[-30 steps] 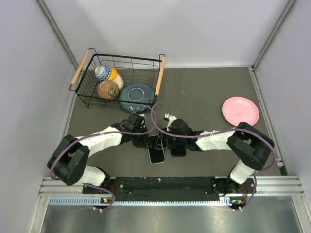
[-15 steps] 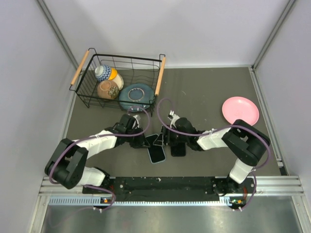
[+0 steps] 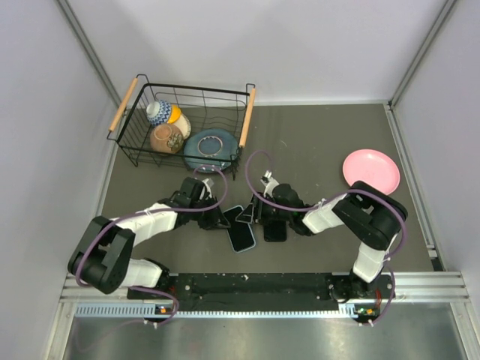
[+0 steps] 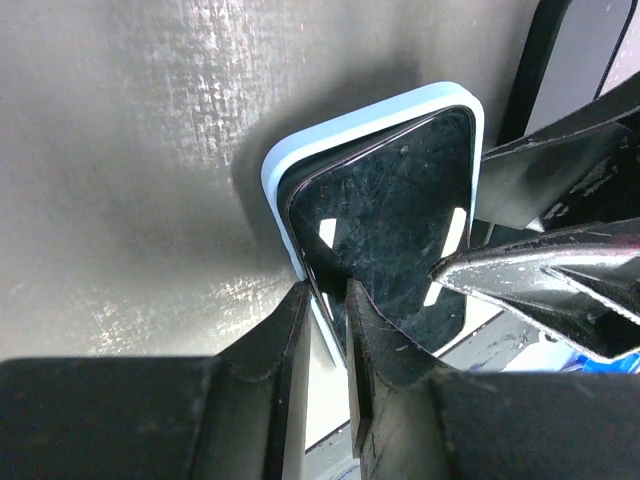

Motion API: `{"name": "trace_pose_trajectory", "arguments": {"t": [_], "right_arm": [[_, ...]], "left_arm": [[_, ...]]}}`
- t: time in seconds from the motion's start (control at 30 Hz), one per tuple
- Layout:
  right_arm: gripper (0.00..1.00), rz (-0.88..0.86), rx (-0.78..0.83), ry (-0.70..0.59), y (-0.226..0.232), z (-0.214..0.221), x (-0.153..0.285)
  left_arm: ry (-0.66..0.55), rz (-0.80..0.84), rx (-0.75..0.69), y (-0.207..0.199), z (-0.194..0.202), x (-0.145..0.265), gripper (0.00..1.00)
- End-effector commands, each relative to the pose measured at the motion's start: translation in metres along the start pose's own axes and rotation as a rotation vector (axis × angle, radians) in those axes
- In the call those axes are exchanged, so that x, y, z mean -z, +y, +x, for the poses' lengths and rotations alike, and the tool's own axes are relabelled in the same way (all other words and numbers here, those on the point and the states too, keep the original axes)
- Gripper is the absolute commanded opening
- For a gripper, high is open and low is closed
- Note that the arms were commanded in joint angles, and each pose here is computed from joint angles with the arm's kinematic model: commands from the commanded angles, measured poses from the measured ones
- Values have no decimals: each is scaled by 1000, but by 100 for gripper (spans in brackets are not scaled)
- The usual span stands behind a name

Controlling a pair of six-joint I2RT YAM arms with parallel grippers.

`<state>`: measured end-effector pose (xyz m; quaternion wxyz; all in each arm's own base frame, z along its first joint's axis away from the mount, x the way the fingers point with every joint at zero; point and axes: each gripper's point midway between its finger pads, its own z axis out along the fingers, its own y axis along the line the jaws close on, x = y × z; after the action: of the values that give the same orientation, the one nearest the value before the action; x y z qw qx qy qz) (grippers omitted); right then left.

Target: Put the phone into the phone case

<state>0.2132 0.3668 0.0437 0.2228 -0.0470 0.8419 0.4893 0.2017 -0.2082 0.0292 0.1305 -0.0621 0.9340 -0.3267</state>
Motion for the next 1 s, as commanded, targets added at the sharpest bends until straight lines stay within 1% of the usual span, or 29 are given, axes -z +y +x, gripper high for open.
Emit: {"name": "trace_pose_trajectory", "arguments": {"t": [0.0, 0.03, 0.07, 0.13, 0.17, 0.2, 0.23, 0.27, 0.3, 0.33, 0.37, 0.4, 0.43, 0.5, 0.57, 0.6, 0.63, 0.67, 0.7, 0.77, 0.8, 0.87, 0.9, 0.97], "right_arm": [[38, -260, 57, 22, 64, 0, 5], [33, -259, 60, 17, 63, -1, 5], [24, -253, 60, 17, 61, 0, 5], [15, -241, 57, 16, 56, 0, 5], [5, -236, 57, 11, 53, -1, 5], [1, -245, 57, 14, 52, -2, 7], [0, -253, 56, 17, 52, -3, 8], [0, -259, 48, 3, 49, -10, 12], [0, -280, 45, 20, 49, -8, 18], [0, -321, 55, -4, 57, -17, 25], [0, -335, 57, -7, 57, -20, 30], [0, -352, 55, 1, 56, -23, 38], [0, -364, 57, -1, 57, -27, 44], [0, -404, 77, 1, 63, -32, 59], [0, -461, 104, -9, 75, -37, 73], [0, -493, 111, 14, 78, -32, 81], [0, -515, 87, 14, 80, -34, 88], [0, -582, 126, -19, 93, -39, 99], [0, -609, 85, 9, 96, -34, 107], [0, -689, 109, -23, 108, -38, 123], [0, -709, 79, -9, 112, -38, 127], [0, -738, 82, -5, 117, -37, 131], [0, -740, 79, -2, 118, -37, 132], [0, -753, 97, 0, 122, -37, 135]], "left_arm": [[45, -96, -36, 24, 17, -4, 22], [41, -101, -36, 25, 17, -4, 22], [39, -103, -38, 26, 16, -4, 22], [39, -109, -37, 28, 17, -4, 22], [46, -101, -38, 27, 18, -4, 23], [44, -92, -44, 25, 18, -3, 24], [23, -60, -59, 18, 13, 1, 25], [23, -23, -57, 13, 13, 5, 31], [7, 6, -70, 7, 10, 10, 35], [-40, 46, -93, -5, 2, 21, 38], [-68, 56, -96, -9, -6, 30, 44], [-88, 70, -124, -14, -10, 38, 47], [-137, 108, -157, -26, -17, 52, 50], [-174, 170, -195, -41, -24, 71, 55], [-221, 254, -235, -58, -27, 91, 57], [-220, 312, -247, -67, -25, 98, 58], [-246, 349, -262, -75, -25, 107, 58], [-251, 371, -261, -77, -23, 109, 59], [-271, 415, -275, -85, -24, 115, 59], [-287, 477, -306, -95, -17, 126, 60], [-320, 513, -336, -102, -18, 134, 60], [-324, 556, -355, -108, -14, 138, 60], [-345, 579, -373, -112, -14, 142, 60], [-349, 586, -365, -112, -14, 143, 60]]}}
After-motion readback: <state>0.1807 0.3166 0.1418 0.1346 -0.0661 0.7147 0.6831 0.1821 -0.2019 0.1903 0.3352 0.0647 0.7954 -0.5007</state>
